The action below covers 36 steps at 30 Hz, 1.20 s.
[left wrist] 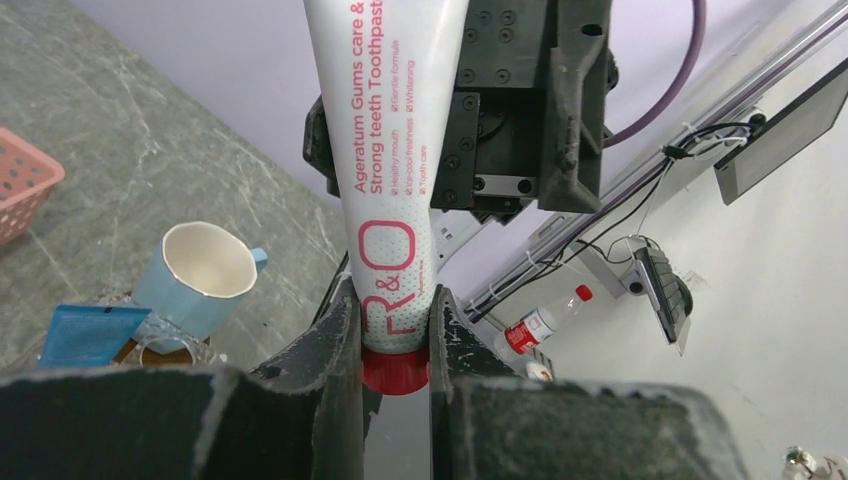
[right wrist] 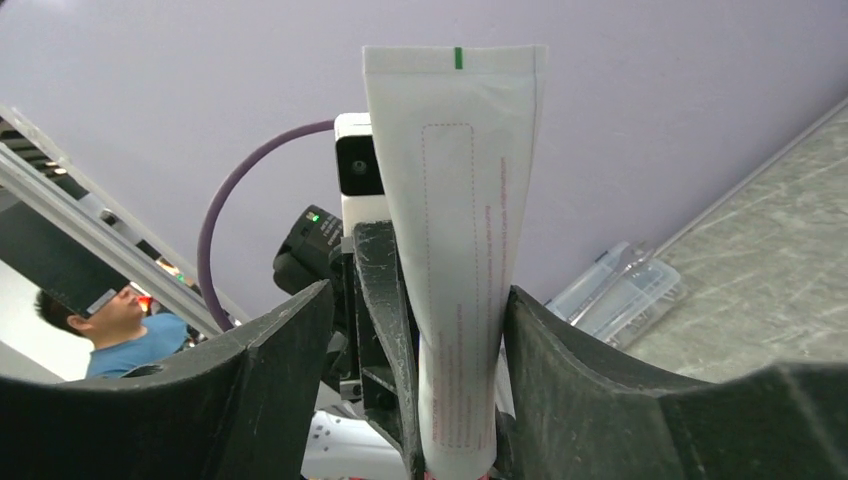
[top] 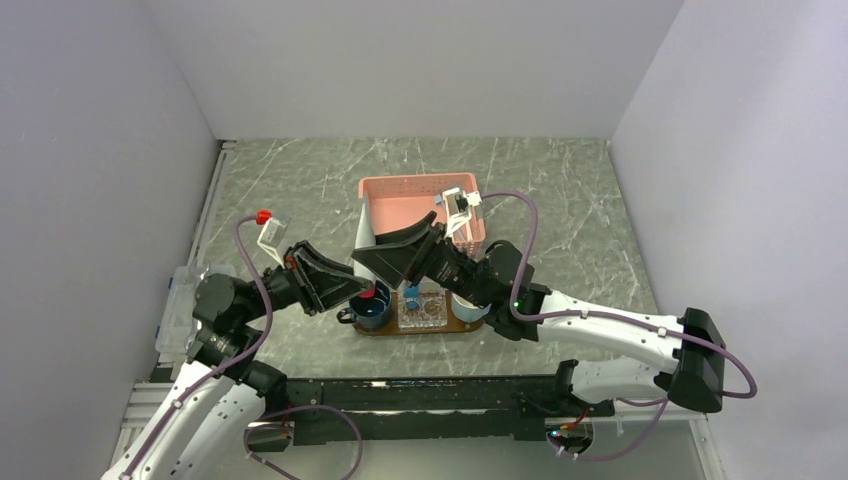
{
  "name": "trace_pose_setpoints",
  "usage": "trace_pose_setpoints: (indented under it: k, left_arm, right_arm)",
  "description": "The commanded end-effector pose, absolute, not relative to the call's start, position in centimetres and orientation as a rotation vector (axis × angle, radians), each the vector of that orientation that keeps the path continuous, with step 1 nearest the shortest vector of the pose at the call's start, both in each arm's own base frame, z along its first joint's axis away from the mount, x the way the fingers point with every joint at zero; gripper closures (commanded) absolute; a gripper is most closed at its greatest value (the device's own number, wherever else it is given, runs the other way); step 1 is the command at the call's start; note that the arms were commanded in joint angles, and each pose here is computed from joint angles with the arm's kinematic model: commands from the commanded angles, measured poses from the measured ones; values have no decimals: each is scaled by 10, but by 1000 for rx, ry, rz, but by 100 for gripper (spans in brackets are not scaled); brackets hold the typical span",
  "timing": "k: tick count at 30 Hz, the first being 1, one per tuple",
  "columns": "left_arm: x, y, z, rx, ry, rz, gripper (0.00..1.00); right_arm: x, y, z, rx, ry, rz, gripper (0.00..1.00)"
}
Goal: Prepare toiletry sets of a toothbrush and toothpaste on the tray
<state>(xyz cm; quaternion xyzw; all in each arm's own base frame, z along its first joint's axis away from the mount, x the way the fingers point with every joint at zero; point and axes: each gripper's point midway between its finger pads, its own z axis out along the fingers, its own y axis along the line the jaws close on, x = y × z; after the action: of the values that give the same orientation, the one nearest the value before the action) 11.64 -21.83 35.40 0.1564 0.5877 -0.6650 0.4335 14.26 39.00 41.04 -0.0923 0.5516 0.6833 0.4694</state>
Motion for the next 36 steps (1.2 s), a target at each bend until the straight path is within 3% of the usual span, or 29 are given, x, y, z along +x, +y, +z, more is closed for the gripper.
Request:
trace_pose_setpoints:
  k: [1, 13, 24, 36]
  left_arm:
    - [117, -218, 357, 445, 1466, -1582, 100]
    - [118, -212, 314, 590, 1679, -1373, 100]
    - [105, -198, 288, 751, 1830, -1189, 100]
    - [99, -187, 269, 884, 2001, -894, 100]
  right_arm:
    - [138, 369, 432, -237, 1291, 1638, 33]
    - [147, 334, 401, -313, 1539, 1324, 23]
    - [157, 312, 376, -364, 1786, 1082, 22]
    - [164, 312, 369, -400, 1968, 1193, 22]
